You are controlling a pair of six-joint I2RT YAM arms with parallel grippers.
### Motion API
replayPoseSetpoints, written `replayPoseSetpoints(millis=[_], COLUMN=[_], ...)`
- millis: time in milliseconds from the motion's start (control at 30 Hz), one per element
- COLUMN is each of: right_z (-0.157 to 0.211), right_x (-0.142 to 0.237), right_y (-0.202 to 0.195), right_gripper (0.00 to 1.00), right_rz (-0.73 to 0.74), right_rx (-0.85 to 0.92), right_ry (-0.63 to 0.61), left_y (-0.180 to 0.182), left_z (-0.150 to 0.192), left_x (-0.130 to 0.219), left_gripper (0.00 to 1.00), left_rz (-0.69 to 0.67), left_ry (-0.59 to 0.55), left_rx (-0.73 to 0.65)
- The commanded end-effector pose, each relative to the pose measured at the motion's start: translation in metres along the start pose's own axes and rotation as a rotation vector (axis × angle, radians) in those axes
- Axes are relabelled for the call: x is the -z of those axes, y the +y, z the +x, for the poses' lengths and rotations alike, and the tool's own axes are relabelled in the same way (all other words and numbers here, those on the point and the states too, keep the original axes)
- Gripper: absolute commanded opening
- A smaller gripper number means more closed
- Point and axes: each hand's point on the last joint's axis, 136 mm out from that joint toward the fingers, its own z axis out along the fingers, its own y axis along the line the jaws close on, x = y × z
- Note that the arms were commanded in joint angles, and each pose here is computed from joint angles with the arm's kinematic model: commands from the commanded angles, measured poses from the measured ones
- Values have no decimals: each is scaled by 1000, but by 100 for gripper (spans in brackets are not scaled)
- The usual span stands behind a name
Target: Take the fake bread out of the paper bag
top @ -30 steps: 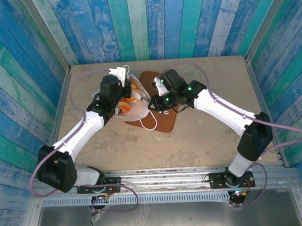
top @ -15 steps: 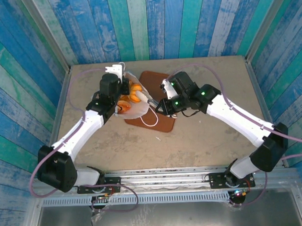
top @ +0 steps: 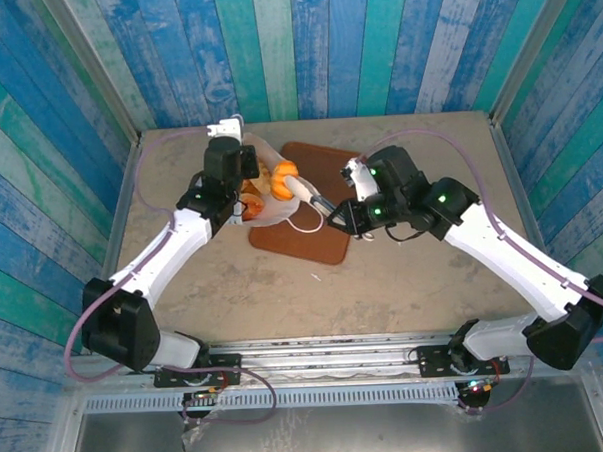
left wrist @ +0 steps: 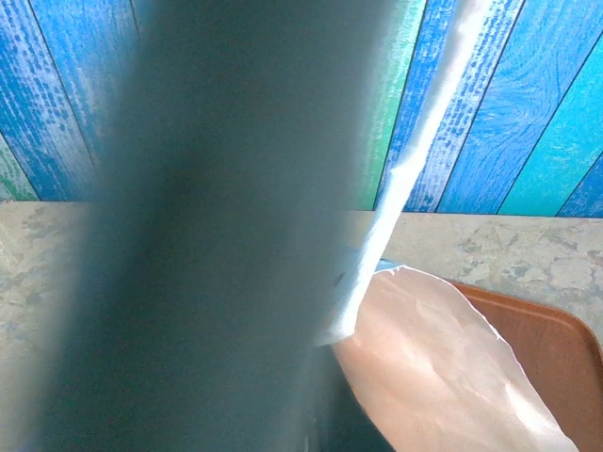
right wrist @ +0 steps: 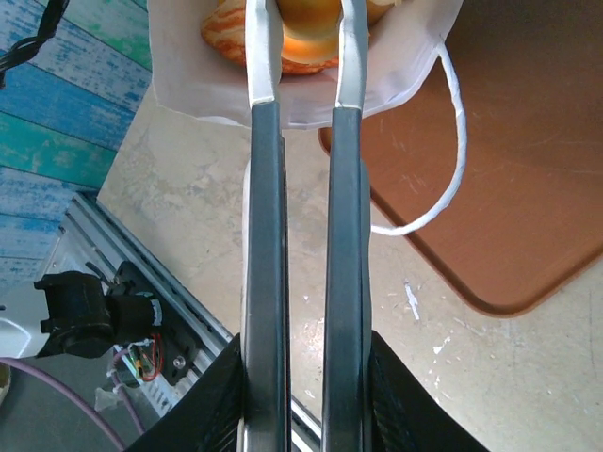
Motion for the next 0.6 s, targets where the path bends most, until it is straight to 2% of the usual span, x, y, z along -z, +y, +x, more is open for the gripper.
replayPoseSetpoints(millis=[0,300,567], right_z=[-6,-23,-43], right_x=[19,61,74], right_y=[1,-26,-48], right_gripper=[27,28,28], right_rz=[-11,16,59], right_rx=[14,-39,-66], right_ry=[-64,-192,-248], left_y=[0,4,4], left_z=[-15,-16,-16], left_x=[-4,1,7], left_gripper=[0,0,0], left_rz=[-20,-33,-22], left_ry=[-42,-46,-52], left_rx=[40,30,30])
